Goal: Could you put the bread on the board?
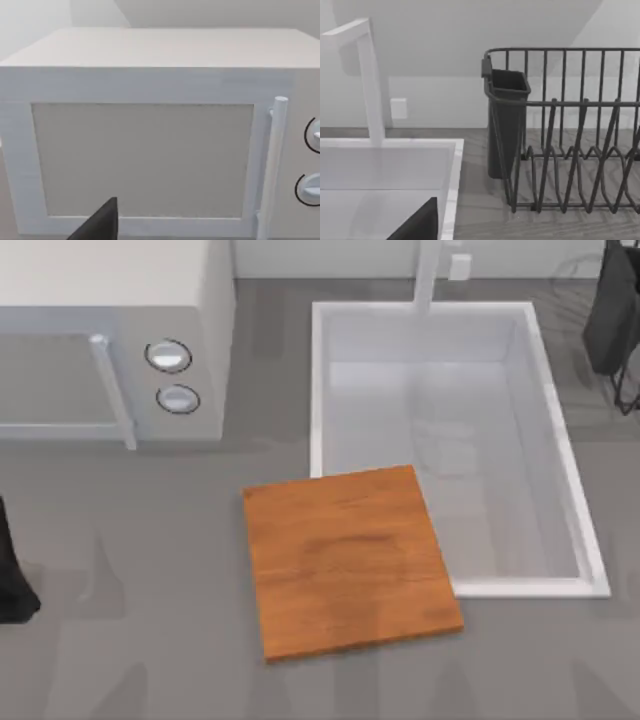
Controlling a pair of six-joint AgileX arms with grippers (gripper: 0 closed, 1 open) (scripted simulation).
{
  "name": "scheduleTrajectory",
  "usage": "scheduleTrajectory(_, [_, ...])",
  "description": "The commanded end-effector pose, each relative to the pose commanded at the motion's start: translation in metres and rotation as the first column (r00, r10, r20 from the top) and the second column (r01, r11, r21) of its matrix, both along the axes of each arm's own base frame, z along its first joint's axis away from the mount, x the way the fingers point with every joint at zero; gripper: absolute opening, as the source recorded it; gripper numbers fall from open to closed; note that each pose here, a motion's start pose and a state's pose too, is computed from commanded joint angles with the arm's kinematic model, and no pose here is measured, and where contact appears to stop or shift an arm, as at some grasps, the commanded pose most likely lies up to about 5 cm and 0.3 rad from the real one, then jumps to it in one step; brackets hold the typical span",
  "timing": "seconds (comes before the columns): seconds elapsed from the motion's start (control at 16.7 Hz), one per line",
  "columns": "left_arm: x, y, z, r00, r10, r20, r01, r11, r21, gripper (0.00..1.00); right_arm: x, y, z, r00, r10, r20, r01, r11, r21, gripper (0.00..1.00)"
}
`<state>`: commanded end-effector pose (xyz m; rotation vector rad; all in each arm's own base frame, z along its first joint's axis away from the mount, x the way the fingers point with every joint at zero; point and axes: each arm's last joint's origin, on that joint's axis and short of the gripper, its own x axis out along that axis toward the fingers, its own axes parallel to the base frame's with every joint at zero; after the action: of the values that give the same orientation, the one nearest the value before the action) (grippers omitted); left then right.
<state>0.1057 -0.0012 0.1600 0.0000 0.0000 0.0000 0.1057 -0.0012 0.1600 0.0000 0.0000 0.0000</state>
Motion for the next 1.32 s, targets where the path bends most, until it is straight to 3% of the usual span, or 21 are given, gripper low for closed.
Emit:
scheduleTrajectory(0.36, [0.001,0.002,0.019,0.997,0.014,-0.079,-0.013,1.0,0.01,1.0,0.0,0.0,0.0,1.0,0.0,0.0,0.0,1.0,0.0,1.0])
scheduleTrajectory(0.54, [0.011,0.005,0.045,0.972,0.039,-0.232,-0.034,0.999,0.026,1.0,0.0,0.0,0.0,1.0,0.0,0.0,0.0,1.0,0.0,1.0])
scheduleTrajectory(0.66, [0.027,0.008,0.059,0.92,0.055,-0.387,-0.044,0.998,0.037,1.0,0.0,0.0,0.0,1.0,0.0,0.0,0.0,1.0,0.0,1.0])
scheduleTrajectory(0.84, [0.065,0.016,0.065,0.749,0.067,-0.659,-0.047,0.998,0.048,1.0,0.0,0.0,0.0,1.0,0.0,0.0,0.0,1.0,0.0,1.0])
scheduleTrajectory(1.02, [0.108,0.027,0.056,0.498,0.059,-0.865,-0.042,0.998,0.045,1.0,0.0,0.0,0.0,1.0,0.0,0.0,0.0,1.0,0.0,1.0])
scheduleTrajectory(1.2, [0.146,0.038,0.043,0.27,0.04,-0.962,-0.039,0.999,0.03,1.0,0.0,0.0,0.0,1.0,0.0,0.0,0.0,1.0,0.0,1.0])
scheduleTrajectory(1.32, [0.166,0.046,0.035,0.156,0.025,-0.987,-0.039,0.999,0.019,1.0,0.0,0.0,0.0,1.0,0.0,0.0,0.0,1.0,0.0,1.0])
